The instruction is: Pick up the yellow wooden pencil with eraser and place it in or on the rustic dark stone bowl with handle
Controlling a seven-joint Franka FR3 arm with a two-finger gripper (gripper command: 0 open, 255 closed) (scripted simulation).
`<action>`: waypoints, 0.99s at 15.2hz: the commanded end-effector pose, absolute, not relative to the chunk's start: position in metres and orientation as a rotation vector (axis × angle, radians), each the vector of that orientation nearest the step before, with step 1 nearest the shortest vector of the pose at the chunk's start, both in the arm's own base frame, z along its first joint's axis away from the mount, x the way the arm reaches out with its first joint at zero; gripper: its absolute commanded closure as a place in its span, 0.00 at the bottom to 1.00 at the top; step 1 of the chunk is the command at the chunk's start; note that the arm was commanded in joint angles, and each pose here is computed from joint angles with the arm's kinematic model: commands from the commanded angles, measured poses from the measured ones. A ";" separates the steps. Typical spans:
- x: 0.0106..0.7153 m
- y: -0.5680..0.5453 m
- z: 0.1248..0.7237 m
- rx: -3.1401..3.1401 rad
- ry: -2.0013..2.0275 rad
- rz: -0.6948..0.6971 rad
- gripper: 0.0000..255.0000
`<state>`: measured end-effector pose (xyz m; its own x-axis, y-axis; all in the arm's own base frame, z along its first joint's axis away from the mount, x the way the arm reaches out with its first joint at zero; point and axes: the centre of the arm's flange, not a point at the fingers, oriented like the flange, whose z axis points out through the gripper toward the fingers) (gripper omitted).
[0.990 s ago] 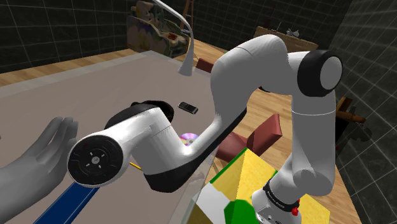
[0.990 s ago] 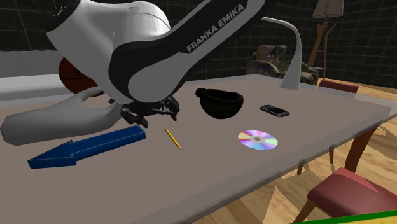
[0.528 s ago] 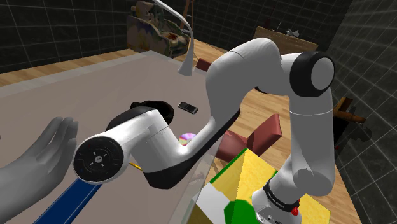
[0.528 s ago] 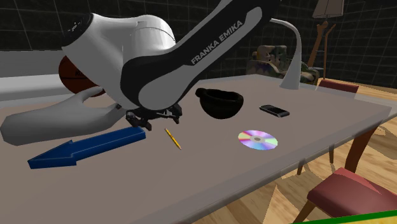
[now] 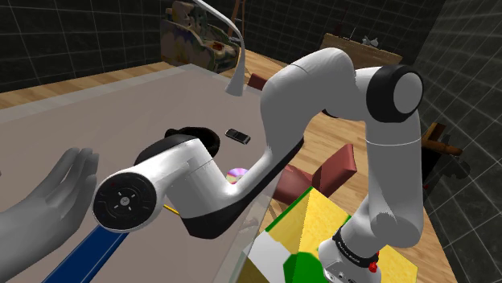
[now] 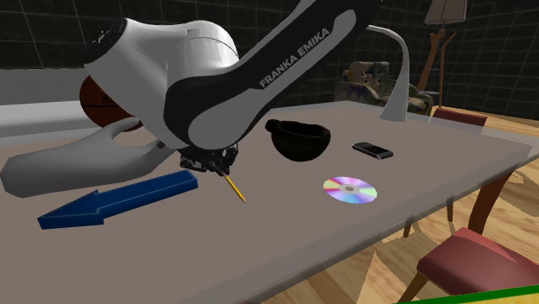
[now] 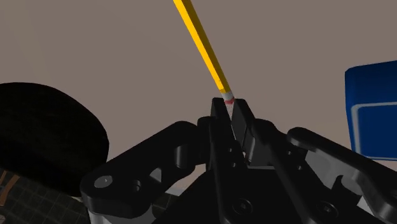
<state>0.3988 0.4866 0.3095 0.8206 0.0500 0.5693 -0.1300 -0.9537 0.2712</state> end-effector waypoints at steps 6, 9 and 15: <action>0.399 0.486 0.309 2.705 -0.061 0.857 1.00; 0.399 0.486 0.325 2.705 -0.061 0.857 1.00; 0.399 0.486 0.356 2.705 -0.061 0.857 1.00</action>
